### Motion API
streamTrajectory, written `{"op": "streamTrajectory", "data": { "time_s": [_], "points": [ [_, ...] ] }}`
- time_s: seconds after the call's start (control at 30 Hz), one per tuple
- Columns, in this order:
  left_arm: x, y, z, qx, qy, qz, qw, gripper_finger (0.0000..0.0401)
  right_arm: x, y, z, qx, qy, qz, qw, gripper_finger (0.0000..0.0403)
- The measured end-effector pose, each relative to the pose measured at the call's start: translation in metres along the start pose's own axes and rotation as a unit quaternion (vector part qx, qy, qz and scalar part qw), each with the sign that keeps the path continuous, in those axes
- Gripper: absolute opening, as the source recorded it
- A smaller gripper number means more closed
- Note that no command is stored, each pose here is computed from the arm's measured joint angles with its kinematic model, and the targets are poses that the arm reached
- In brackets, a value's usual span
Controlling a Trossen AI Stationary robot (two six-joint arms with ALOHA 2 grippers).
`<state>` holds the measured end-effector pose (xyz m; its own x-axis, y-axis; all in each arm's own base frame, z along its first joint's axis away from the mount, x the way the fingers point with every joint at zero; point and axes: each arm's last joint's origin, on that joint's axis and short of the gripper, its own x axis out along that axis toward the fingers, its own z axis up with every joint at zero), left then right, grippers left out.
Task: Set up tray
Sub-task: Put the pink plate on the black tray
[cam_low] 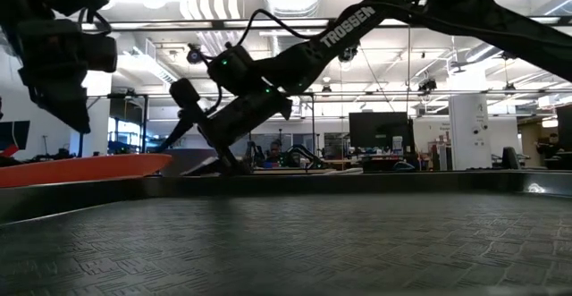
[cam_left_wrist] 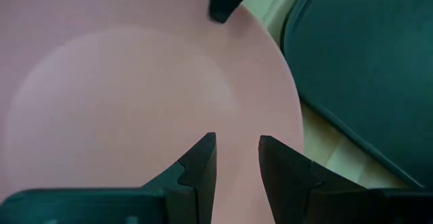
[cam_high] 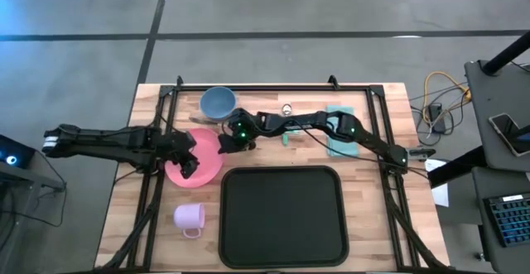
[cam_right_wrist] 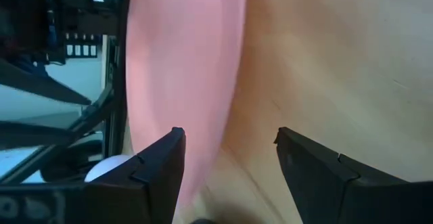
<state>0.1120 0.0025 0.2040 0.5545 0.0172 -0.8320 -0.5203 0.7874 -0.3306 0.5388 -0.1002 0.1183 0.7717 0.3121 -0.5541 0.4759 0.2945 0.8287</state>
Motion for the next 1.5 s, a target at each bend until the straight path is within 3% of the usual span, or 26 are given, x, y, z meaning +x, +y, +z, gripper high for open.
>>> {"op": "streamTrajectory", "data": {
  "time_s": [0.2,0.67,0.9,1.0,1.2,1.33,1.5],
  "points": [
    [0.000,0.000,0.000,0.006,-0.001,0.000,1.000,0.0092,0.006,0.000,0.003,0.001,-0.006,-0.001,1.000,0.0181],
    [0.000,0.000,0.000,0.012,-0.001,0.000,1.000,0.0092,0.007,0.000,0.004,0.004,-0.019,-0.007,1.000,0.0018],
    [-0.006,-0.006,0.008,0.012,-0.031,-0.022,0.999,0.0092,-0.002,0.009,0.007,0.008,-0.042,-0.045,0.998,0.0009],
    [-0.014,-0.012,0.016,0.011,-0.056,-0.038,0.998,0.0092,-0.017,0.022,0.005,-0.019,-0.048,-0.087,0.995,0.0008],
    [-0.016,-0.012,0.018,0.012,-0.073,-0.021,0.997,0.0092,-0.046,0.044,0.006,-0.081,-0.074,-0.138,0.984,0.0008],
    [-0.016,-0.011,0.018,0.011,-0.071,-0.019,0.997,0.0092,-0.050,0.041,0.011,-0.089,-0.077,-0.148,0.982,0.0008],
    [-0.016,-0.011,0.017,-0.001,-0.071,-0.020,0.997,0.0092,-0.058,0.033,0.008,-0.110,-0.056,-0.209,0.970,0.0023]
  ]
}}
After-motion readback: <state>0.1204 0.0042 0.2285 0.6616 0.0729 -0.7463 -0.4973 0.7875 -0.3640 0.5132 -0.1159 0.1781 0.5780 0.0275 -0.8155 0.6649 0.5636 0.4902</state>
